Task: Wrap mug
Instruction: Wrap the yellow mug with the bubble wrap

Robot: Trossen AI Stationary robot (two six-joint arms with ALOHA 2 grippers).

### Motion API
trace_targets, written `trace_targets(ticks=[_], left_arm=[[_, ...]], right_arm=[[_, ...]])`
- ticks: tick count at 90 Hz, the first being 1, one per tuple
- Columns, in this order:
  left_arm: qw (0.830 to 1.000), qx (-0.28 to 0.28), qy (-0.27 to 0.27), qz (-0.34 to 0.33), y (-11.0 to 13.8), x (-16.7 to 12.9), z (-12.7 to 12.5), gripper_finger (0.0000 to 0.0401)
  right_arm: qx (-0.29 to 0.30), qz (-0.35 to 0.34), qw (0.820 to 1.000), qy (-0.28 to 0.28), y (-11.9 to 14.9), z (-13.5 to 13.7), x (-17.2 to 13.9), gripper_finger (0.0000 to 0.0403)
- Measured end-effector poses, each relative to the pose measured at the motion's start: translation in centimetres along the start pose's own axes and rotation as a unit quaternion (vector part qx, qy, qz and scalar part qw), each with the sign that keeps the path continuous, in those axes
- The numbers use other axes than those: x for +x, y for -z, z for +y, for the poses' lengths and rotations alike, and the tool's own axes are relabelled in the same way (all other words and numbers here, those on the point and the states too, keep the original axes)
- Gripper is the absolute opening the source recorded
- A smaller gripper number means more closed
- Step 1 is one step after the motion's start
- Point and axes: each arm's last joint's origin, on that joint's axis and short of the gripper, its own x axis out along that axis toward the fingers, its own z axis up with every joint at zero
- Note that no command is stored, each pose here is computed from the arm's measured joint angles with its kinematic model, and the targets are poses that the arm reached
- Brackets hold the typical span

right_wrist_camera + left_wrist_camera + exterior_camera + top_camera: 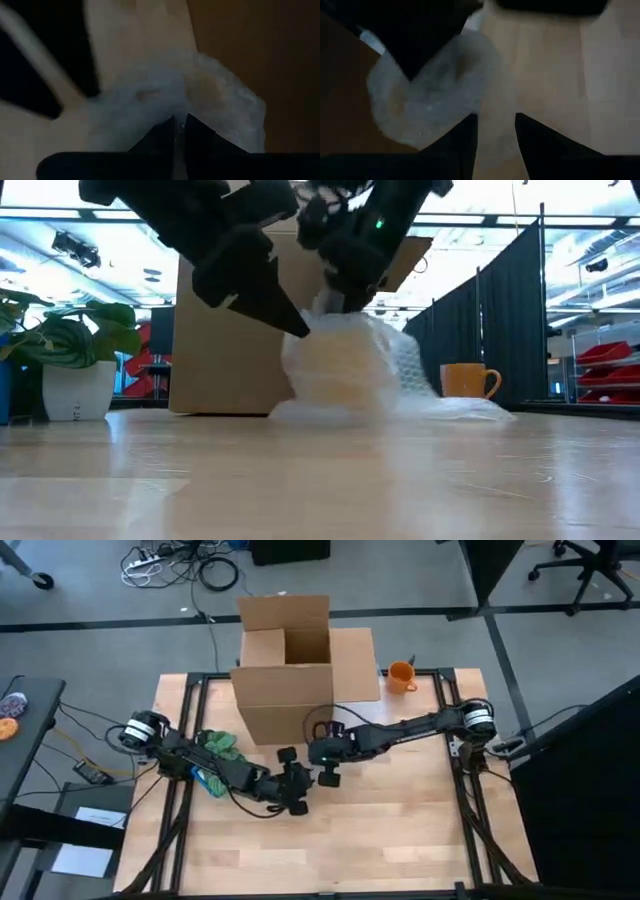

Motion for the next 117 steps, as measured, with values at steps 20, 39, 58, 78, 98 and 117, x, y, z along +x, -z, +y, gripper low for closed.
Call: trace_targets(ticks=[20, 39, 58, 78, 98, 117], left_arm=[[1.0, 0.017, 0.002, 0.003, 0.0, -1.5, -0.2, 0.0117], [0.998, 0.016, -0.064, 0.025, 0.3, -2.5, 1.2, 0.0117], [0.992, 0.0, -0.106, 0.071, 1.2, -0.1, 2.9, 0.0117], [0.995, -0.008, -0.064, 0.075, 1.8, 2.9, 2.3, 0.0117], [0.995, -0.023, -0.058, 0.074, 2.6, 4.6, 1.2, 0.0117], [0.997, -0.056, -0.047, 0.038, 2.2, 5.1, 0.8, 0.0117]], right_arm=[[-0.008, 0.041, 0.999, -0.01, 0.8, 0.1, 1.3, 0.0], [-0.011, 0.061, 0.995, -0.076, 1.1, 0.8, 1.2, 0.0], [-0.029, 0.073, 0.985, -0.154, 1.6, 2.6, 0.8, 0.0], [-0.033, 0.05, 0.984, -0.17, 1.3, 3.2, -0.1, 0.0], [-0.026, 0.017, 0.985, -0.17, 0.7, 3.1, -1.2, 0.0], [-0.038, 0.01, 0.988, -0.149, 0.8, 3.9, -1.6, 0.0]])
